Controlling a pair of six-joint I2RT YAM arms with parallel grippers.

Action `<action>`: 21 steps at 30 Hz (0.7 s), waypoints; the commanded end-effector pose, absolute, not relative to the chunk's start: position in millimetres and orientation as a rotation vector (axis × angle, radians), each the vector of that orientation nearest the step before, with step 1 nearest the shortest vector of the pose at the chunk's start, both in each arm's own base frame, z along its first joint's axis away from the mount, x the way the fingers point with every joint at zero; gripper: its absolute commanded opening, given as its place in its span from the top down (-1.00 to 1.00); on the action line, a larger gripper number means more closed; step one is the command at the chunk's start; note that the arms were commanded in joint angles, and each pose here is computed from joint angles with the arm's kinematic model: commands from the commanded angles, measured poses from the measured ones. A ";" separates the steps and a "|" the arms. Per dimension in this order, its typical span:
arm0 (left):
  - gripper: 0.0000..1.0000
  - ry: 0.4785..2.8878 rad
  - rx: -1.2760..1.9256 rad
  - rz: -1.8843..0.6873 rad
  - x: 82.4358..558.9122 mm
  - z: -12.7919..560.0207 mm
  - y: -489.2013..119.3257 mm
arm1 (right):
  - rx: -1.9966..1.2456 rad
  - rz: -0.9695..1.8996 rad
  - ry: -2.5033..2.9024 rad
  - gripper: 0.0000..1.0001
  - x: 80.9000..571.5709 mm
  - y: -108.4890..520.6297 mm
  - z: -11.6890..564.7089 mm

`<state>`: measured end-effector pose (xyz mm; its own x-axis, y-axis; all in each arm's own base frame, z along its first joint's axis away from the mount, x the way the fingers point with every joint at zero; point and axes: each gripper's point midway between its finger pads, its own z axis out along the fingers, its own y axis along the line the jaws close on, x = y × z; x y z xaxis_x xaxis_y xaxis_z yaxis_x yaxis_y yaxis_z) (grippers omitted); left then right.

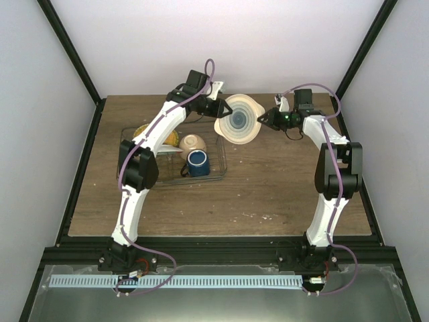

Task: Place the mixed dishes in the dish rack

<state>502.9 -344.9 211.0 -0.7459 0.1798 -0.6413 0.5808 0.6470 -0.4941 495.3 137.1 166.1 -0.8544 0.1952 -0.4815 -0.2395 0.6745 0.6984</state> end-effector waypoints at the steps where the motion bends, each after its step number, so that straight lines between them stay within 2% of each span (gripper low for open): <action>1: 1.00 2.211 0.678 -0.950 489.2 253.8 -354.3 | -0.156 1.153 2.232 0.57 500.9 150.1 206.4; 5: 1.00 2.186 0.656 -0.906 493.8 268.6 -347.3 | -0.174 1.121 2.269 0.44 492.0 147.7 200.8; 16: 1.00 2.095 0.613 -0.725 503.2 323.3 -304.7 | -0.205 1.022 2.298 0.38 469.5 138.4 208.6; 21: 1.00 2.050 0.642 -0.629 491.8 347.4 -289.3 | -0.185 0.985 2.309 0.38 473.2 130.2 207.3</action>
